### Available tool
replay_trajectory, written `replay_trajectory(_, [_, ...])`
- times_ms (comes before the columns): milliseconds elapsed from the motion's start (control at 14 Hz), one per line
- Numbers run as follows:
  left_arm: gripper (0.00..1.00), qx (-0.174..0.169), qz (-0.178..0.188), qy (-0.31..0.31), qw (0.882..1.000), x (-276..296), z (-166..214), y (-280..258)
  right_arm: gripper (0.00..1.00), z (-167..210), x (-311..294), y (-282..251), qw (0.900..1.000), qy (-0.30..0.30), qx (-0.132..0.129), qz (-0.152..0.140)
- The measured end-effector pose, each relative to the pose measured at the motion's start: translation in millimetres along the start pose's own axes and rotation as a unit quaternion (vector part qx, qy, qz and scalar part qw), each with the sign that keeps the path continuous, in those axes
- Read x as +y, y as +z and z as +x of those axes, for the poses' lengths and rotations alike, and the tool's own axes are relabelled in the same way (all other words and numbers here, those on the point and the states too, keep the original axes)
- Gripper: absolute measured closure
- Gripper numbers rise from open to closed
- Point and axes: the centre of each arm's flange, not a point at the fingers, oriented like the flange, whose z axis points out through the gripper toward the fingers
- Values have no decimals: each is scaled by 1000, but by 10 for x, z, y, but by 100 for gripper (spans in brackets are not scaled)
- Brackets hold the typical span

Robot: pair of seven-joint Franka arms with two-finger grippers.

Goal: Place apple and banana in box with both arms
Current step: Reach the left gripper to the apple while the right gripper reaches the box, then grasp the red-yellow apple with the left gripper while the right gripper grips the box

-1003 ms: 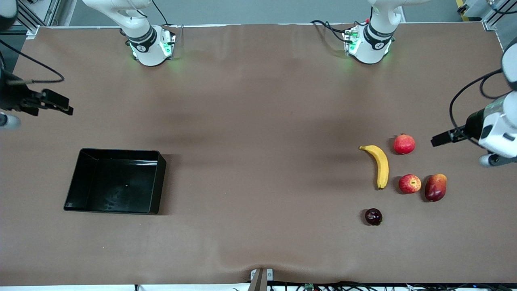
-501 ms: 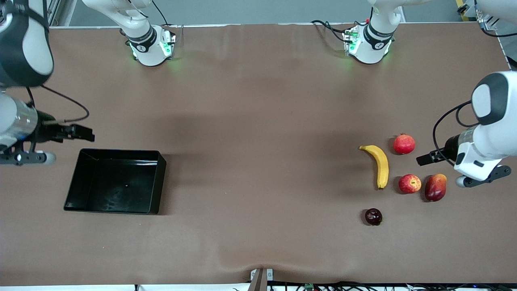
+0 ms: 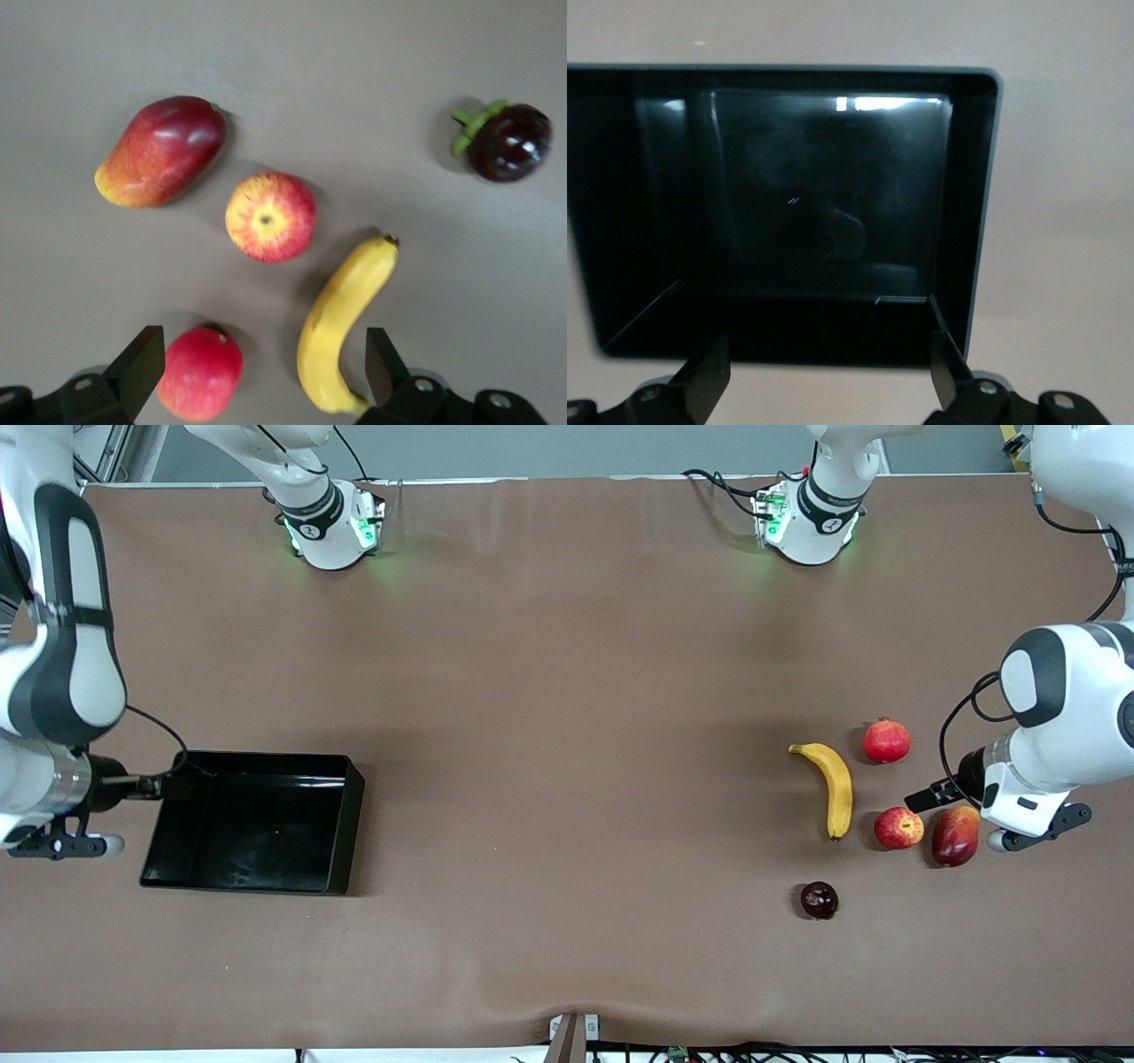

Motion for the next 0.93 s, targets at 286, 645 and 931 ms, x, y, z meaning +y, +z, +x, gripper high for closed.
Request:
replay_trajectory(286, [0, 21, -10, -5, 1000, -29, 117, 395, 0, 168, 277, 415, 999, -20, 24, -4])
replay_trajectory(645, [0, 32, -18, -6, 999, -9, 189, 899, 0, 186, 639, 755, 1000, -10, 21, -2])
replay_trajectory(931, [0, 29, -18, -8, 999, -23, 198, 1141, 0, 188, 819, 1069, 1000, 0, 12, 1])
